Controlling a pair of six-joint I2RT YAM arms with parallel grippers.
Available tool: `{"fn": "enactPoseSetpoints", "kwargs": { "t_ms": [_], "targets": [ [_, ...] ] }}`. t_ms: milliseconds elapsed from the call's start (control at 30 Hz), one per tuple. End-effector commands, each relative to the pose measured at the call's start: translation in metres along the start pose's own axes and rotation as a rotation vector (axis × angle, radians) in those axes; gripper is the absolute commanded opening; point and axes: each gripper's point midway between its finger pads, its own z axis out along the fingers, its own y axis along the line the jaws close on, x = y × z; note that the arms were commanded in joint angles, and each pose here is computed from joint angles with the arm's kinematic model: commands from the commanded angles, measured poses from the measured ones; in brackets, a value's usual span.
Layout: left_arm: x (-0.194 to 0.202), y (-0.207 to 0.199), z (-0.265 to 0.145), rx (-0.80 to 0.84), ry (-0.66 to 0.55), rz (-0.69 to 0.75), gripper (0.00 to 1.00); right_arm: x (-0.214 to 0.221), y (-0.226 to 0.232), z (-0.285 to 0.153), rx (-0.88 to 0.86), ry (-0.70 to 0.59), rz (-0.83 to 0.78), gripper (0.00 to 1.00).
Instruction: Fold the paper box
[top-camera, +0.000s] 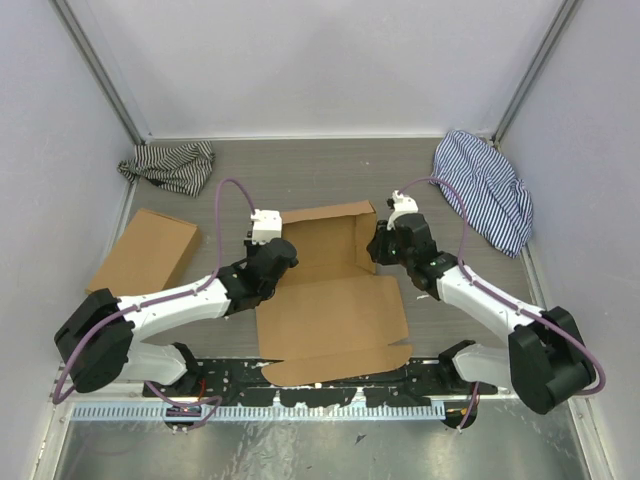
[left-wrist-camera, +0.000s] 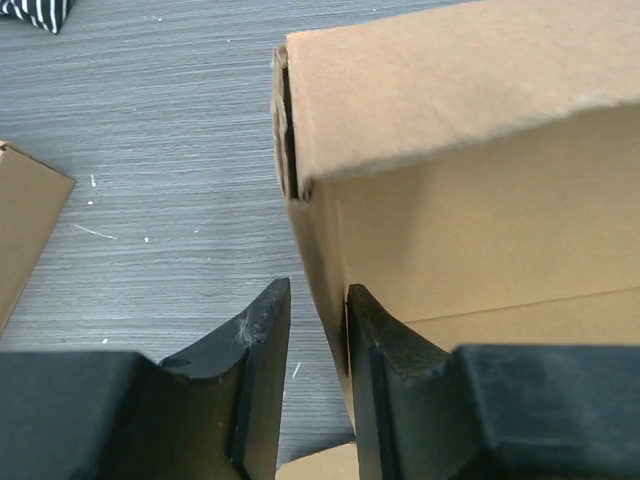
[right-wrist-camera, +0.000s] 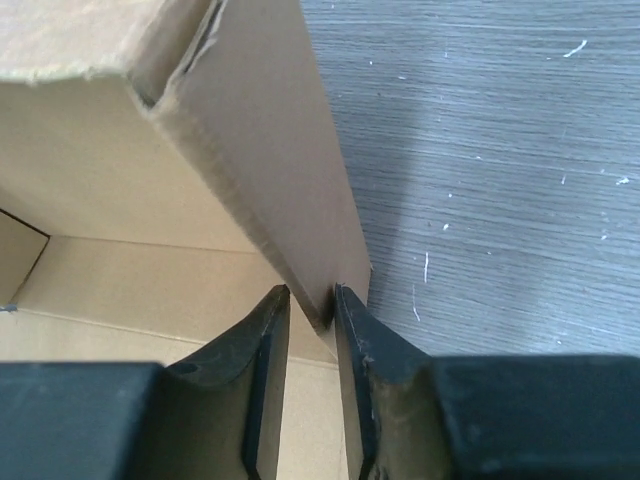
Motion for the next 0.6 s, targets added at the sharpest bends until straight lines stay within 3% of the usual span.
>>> {"fn": "enactPoseSetpoints", "kwargs": {
  "t_ms": [0, 300, 367, 467, 567],
  "targets": [
    [-0.006, -0.008, -0.003, 0.064, -0.03, -0.038, 0.33, -0.037, 0.02, 0.007, -0.054, -0.113, -0.002, 0.32],
    [-0.013, -0.006, -0.008, 0.086, -0.05, -0.033, 0.26, -0.04, 0.024, 0.039, -0.069, -0.113, -0.055, 0.32],
    [-0.015, -0.005, -0.009, 0.083, -0.049, -0.031, 0.26, -0.044, 0.024, 0.044, -0.053, -0.1, -0.058, 0.25],
    [-0.023, -0.003, -0.013, 0.076, -0.053, -0.03, 0.26, -0.049, 0.015, 0.05, 0.038, -0.055, -0.055, 0.07],
    [-0.032, 0.002, -0.018, 0.061, -0.053, -0.028, 0.26, -0.052, 0.007, 0.054, 0.142, -0.003, -0.062, 0.01]
  ]
}}
